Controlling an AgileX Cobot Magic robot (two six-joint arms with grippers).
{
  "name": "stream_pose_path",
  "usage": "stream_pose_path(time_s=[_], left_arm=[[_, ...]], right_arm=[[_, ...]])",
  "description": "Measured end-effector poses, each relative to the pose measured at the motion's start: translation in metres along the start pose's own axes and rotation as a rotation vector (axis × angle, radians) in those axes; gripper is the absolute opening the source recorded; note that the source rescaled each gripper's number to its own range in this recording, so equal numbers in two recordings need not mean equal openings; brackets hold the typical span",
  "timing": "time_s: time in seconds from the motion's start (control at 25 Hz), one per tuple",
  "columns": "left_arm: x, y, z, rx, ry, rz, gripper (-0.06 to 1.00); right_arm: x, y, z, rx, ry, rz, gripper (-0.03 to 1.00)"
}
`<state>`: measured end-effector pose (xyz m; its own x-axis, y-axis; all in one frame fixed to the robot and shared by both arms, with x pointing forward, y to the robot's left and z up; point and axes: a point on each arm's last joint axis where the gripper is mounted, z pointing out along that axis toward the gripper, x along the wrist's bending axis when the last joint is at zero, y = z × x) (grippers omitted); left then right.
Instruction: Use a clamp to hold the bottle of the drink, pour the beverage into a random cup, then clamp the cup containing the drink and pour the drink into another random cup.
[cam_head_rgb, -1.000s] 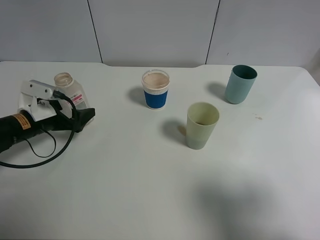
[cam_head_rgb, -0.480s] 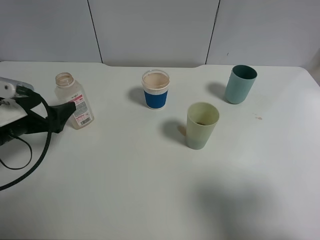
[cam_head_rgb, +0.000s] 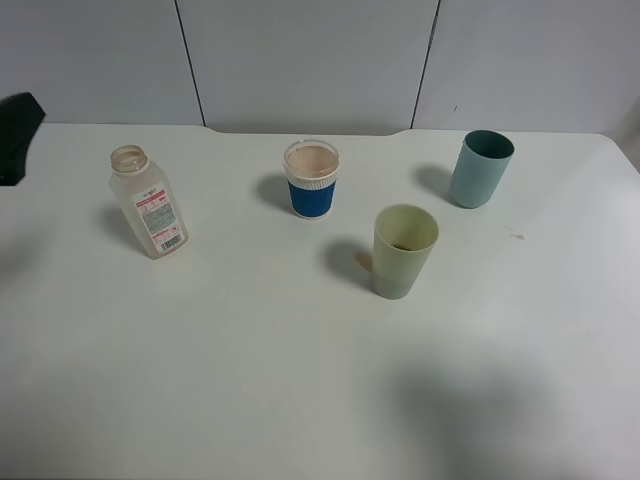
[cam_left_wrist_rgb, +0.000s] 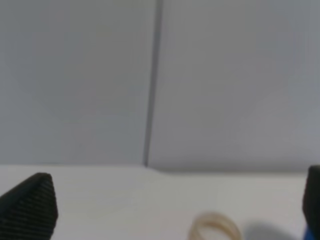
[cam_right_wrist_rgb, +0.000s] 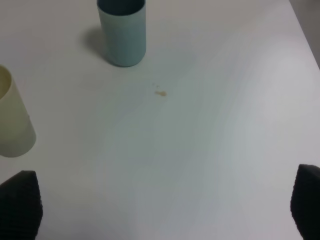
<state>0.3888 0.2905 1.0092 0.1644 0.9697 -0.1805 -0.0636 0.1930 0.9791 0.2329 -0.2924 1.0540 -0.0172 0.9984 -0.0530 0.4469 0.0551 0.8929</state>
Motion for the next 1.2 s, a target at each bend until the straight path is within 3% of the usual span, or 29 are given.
stream_pose_path(time_s=[0.2,0.32,0.56,0.8,1.0,1.2], left_arm=[[-0.003,0.032,-0.011,-0.057,0.053,0.008,1.00],[-0.004,0.052,-0.017,-0.036,0.101,0.023,1.00],[-0.005,0.081,-0.043,0.102,0.234,0.092,1.00],[-0.008,0.098,-0.081,0.256,0.322,0.186,1.00],[-0.019,0.100,-0.108,0.360,0.286,0.154,1.00],[-0.028,0.093,-0.131,0.376,0.227,0.110,1.00]], right_arm=[[0.000,0.000,0.000,0.000,0.000,0.000,1.00],[0.000,0.000,0.000,0.000,0.000,0.000,1.00],[0.000,0.000,0.000,0.000,0.000,0.000,1.00],[0.000,0.000,0.000,0.000,0.000,0.000,1.00],[0.000,0.000,0.000,0.000,0.000,0.000,1.00],[0.000,0.000,0.000,0.000,0.000,0.000,1.00]])
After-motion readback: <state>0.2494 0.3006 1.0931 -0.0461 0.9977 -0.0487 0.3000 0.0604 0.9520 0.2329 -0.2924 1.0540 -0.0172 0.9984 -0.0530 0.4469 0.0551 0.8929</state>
